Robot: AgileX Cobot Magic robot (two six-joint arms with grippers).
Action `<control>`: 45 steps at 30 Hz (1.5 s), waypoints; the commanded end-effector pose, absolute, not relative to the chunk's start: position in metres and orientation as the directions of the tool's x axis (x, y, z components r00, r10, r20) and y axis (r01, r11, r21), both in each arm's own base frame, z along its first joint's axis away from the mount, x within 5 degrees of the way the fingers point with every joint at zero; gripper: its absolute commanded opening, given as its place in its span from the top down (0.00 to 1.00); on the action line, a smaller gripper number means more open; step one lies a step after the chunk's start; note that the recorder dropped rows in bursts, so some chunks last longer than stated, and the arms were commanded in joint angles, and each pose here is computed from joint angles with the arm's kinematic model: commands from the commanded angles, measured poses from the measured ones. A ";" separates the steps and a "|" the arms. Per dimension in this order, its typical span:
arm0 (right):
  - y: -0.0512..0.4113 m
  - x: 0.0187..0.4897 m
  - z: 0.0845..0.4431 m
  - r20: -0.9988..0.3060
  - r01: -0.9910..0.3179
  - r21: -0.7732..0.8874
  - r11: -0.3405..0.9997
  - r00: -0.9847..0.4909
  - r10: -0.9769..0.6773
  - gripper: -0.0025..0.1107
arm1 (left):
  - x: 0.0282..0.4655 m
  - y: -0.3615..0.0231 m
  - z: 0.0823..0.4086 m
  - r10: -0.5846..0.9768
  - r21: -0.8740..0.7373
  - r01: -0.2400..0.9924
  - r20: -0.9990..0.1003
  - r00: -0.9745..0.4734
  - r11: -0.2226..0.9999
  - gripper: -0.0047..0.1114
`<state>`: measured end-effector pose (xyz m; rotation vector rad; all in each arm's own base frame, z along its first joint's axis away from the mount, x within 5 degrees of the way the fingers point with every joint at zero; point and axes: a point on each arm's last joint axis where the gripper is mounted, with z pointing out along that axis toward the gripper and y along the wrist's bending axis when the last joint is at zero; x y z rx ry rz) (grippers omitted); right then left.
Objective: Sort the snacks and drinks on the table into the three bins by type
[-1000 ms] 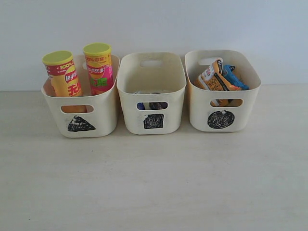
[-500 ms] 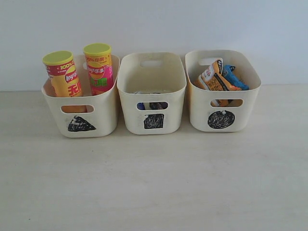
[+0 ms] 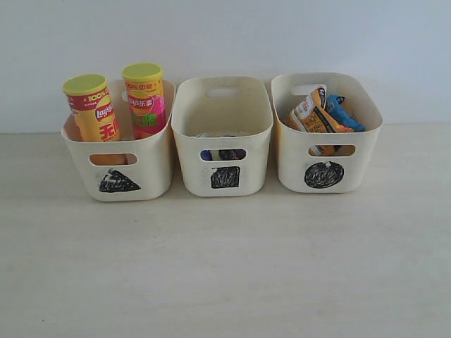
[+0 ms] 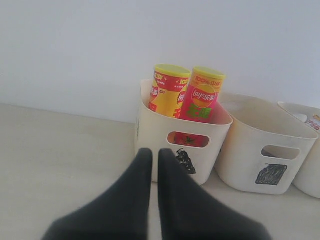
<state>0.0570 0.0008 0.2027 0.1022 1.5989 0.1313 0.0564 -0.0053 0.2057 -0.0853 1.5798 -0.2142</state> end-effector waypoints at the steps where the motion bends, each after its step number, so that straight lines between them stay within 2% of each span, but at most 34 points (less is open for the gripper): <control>1: 0.001 0.056 0.203 -0.991 -0.019 0.133 0.991 -0.025 0.133 0.98 | 0.056 -0.005 0.207 -0.177 -0.176 0.084 -0.984 0.001 0.981 0.93; 16: 0.001 0.056 0.203 -0.991 -0.019 0.133 0.991 -0.025 0.133 0.98 | 0.056 -0.005 0.207 -0.177 -0.176 0.084 -0.984 0.001 0.981 0.93; 24: 0.001 0.056 0.203 -0.991 -0.019 0.133 0.991 -0.025 0.133 0.98 | 0.056 -0.005 0.206 -0.117 -0.117 0.080 -0.993 -0.005 0.990 0.93; 28: 0.001 0.056 0.203 -0.991 -0.019 0.133 0.991 -0.025 0.133 0.98 | 0.056 -0.005 0.203 -0.041 -0.043 0.080 -0.999 -0.031 0.996 0.93; 32: 0.001 0.056 0.203 -0.991 -0.019 0.133 0.991 -0.025 0.133 0.98 | 0.056 -0.002 0.198 0.040 0.037 0.030 -0.996 -0.083 0.999 0.93; 37: 0.001 0.056 0.203 -0.991 -0.019 0.133 0.991 -0.025 0.133 0.98 | 0.055 0.001 0.191 0.030 0.035 -0.029 -0.987 -0.156 0.999 0.93; 45: 0.001 0.056 0.203 -0.991 -0.019 0.133 0.991 -0.025 0.133 0.98 | 0.055 0.001 0.187 -0.003 0.003 -0.028 -0.980 -0.200 1.000 0.93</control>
